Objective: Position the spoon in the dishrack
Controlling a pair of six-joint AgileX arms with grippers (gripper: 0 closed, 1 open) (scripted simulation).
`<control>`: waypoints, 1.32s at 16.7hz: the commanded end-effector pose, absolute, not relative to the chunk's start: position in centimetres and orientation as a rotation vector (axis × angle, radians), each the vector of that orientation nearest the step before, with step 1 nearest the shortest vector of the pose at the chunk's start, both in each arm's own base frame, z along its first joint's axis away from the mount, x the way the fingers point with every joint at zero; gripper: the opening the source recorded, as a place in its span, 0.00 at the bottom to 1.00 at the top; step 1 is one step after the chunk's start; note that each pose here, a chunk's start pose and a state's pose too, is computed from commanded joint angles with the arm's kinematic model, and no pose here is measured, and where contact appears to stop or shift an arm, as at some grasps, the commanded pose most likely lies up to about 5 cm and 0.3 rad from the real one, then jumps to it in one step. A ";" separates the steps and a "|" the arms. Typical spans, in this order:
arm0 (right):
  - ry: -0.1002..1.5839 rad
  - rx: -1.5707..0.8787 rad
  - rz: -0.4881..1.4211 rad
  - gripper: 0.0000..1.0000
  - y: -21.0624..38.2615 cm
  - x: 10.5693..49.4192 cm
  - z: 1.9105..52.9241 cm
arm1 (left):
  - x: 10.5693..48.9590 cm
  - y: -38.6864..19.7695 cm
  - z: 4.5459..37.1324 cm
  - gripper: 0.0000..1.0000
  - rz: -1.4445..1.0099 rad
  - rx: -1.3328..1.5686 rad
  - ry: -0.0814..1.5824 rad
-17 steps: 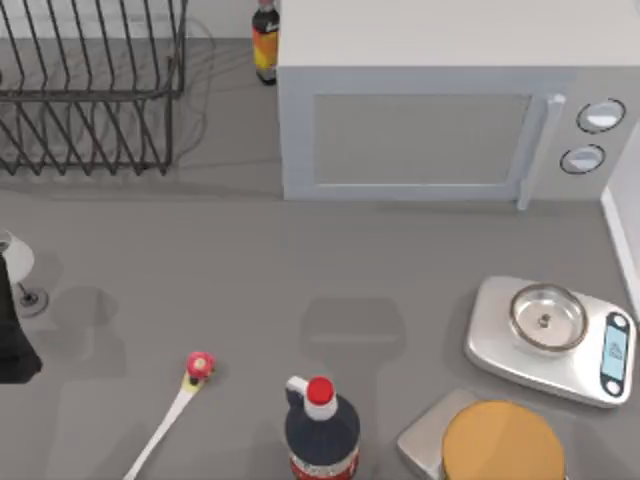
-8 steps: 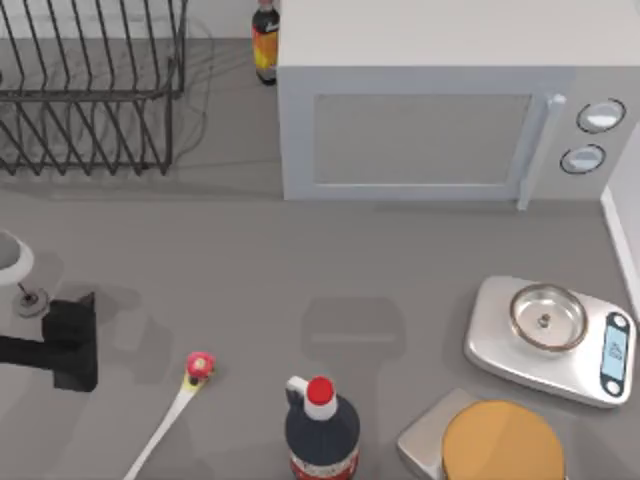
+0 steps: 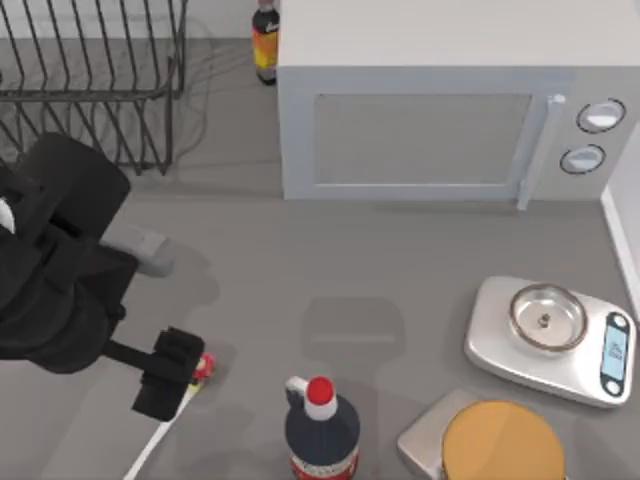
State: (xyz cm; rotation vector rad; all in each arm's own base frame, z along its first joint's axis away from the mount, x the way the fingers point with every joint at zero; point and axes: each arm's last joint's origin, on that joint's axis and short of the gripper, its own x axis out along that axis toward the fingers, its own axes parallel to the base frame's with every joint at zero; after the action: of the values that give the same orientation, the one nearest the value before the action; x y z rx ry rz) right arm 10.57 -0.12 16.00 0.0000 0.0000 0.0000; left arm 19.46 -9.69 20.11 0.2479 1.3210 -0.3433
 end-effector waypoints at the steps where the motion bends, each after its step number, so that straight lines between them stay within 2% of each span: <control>1: 0.000 0.000 0.000 1.00 -0.1 10.6 16.0 | 20.0 -10.5 19.9 1.00 -0.350 0.276 1.379; 5: 0.000 0.000 0.000 1.00 -0.1 10.6 16.0 | 21.3 -12.8 19.3 1.00 -0.364 0.354 1.521; 13: 0.000 0.000 0.000 1.00 -0.1 10.6 16.0 | 21.5 -13.0 18.8 1.00 -0.363 0.362 1.535; 22: 0.000 0.000 0.000 1.00 -0.1 10.6 16.0 | 21.6 -13.2 10.0 1.00 -0.366 0.362 1.530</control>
State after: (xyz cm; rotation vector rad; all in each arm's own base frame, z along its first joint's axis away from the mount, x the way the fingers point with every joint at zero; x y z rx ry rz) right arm 10.57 -0.12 16.00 0.0000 0.0000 0.0000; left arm 21.62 -13.22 10.00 0.3620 1.5297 -0.3663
